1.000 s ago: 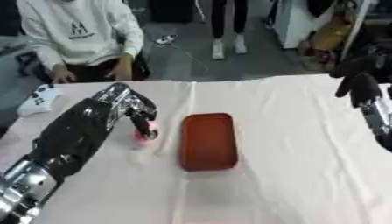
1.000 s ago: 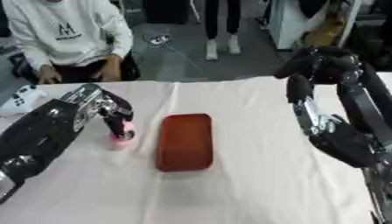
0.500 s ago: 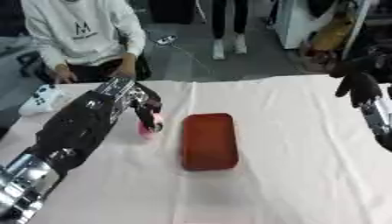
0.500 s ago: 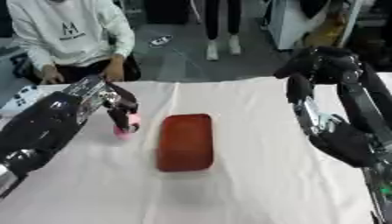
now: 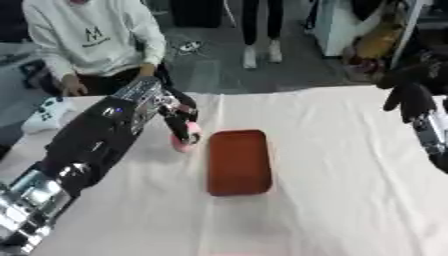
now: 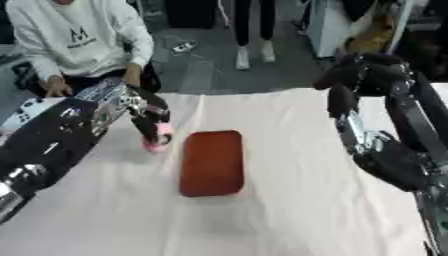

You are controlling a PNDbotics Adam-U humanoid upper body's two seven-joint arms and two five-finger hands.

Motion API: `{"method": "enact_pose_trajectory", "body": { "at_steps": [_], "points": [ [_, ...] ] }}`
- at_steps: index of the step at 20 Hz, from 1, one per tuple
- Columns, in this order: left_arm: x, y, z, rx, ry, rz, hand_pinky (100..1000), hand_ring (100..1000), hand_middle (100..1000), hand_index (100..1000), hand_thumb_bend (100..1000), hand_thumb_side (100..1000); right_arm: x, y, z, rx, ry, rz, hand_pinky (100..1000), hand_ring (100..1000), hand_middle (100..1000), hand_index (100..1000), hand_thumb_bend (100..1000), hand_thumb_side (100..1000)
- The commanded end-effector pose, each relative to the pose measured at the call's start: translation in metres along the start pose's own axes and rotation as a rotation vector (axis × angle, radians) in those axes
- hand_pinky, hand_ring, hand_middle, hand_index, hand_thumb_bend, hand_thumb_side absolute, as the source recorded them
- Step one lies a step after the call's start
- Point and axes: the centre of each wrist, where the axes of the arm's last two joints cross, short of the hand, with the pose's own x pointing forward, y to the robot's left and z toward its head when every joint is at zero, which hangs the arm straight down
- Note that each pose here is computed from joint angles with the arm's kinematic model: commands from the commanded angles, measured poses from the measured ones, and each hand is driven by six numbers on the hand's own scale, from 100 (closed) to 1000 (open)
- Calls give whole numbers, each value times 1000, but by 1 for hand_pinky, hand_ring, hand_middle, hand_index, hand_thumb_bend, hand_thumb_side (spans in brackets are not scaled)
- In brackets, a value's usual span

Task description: Pick up objects on the table and place them in the box.

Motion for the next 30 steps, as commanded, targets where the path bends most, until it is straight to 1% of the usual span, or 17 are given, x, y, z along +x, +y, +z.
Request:
{"method": "enact_pose_trajectory", "body": {
  "at_steps": [1,12,22,25,26,27,30],
  "points": [
    [3,21,10,-55,-89,-109,100,100,116,419,100,589,4,-4,-3,-5,-19,12,246,433,570,657,100,749],
    [25,33,1,-13,-174,-123,100,100,118,422,100,580,8,-2,-9,-6,-44,1,246,433,571,657,100,748],
    [31,41,2,30,-177,-115,100,100,122,426,100,572,11,-1,-13,-11,-64,-6,247,433,571,657,100,747],
    [33,41,0,45,-175,-117,100,100,126,429,100,573,12,-1,-14,-13,-68,-8,247,433,571,657,100,747],
    [33,42,-1,52,-175,-117,100,100,129,431,100,599,12,-1,-14,-13,-70,-9,247,433,571,657,100,751],
    [33,41,-1,57,-174,-118,100,100,134,437,100,578,12,-1,-15,-14,-72,-10,248,433,571,657,100,747],
    [32,39,-3,81,-173,-119,100,100,140,442,100,579,13,-1,-16,-17,-78,-10,248,434,571,657,100,747]
  ]
}}
